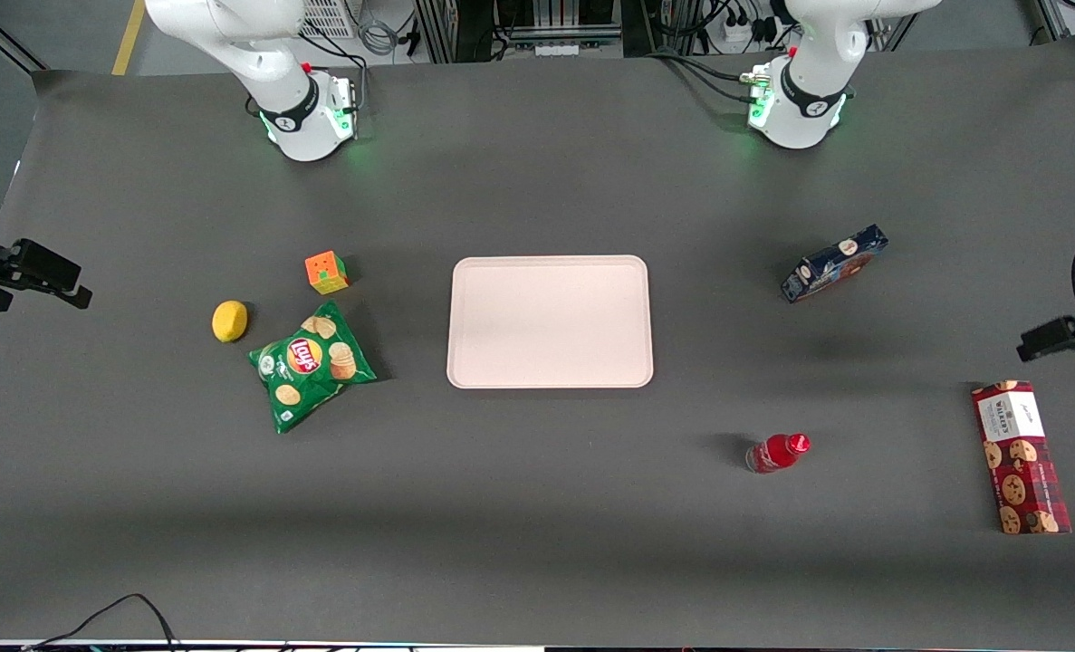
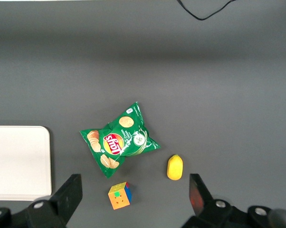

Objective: Place red cookie box on tray
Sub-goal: 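Move the left gripper down over the red plaid shortbread box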

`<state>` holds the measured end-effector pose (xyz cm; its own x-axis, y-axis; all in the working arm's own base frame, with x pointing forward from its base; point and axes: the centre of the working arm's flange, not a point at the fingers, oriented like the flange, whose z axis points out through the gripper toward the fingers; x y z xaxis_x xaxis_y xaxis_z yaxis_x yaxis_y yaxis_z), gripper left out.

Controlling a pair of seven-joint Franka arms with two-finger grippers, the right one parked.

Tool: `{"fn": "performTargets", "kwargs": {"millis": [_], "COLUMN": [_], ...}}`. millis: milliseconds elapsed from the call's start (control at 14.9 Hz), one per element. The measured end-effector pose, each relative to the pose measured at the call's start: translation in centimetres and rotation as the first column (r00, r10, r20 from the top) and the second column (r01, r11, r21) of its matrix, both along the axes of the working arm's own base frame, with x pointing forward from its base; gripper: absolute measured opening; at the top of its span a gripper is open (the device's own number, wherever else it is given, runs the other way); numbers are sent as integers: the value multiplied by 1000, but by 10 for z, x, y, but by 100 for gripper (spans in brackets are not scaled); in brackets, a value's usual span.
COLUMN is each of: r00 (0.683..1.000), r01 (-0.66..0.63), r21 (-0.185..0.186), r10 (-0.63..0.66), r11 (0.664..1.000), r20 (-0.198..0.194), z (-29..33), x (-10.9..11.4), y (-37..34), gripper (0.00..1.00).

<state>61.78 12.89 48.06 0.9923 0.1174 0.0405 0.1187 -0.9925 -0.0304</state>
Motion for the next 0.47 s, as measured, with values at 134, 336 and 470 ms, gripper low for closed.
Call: {"fn": "performTargets", "kwargs": {"millis": [134, 336, 470], "r00": [1000, 1000, 998], "r01": [-5, 10, 44], "r21": [12, 8, 4], "r10": [5, -10, -44], "r11": [1000, 1000, 999], "r20": [1, -24, -35], "z": [-49, -118, -146], "x": [14, 27, 37], "y": [31, 70, 89], "gripper": [100, 100, 100]}}
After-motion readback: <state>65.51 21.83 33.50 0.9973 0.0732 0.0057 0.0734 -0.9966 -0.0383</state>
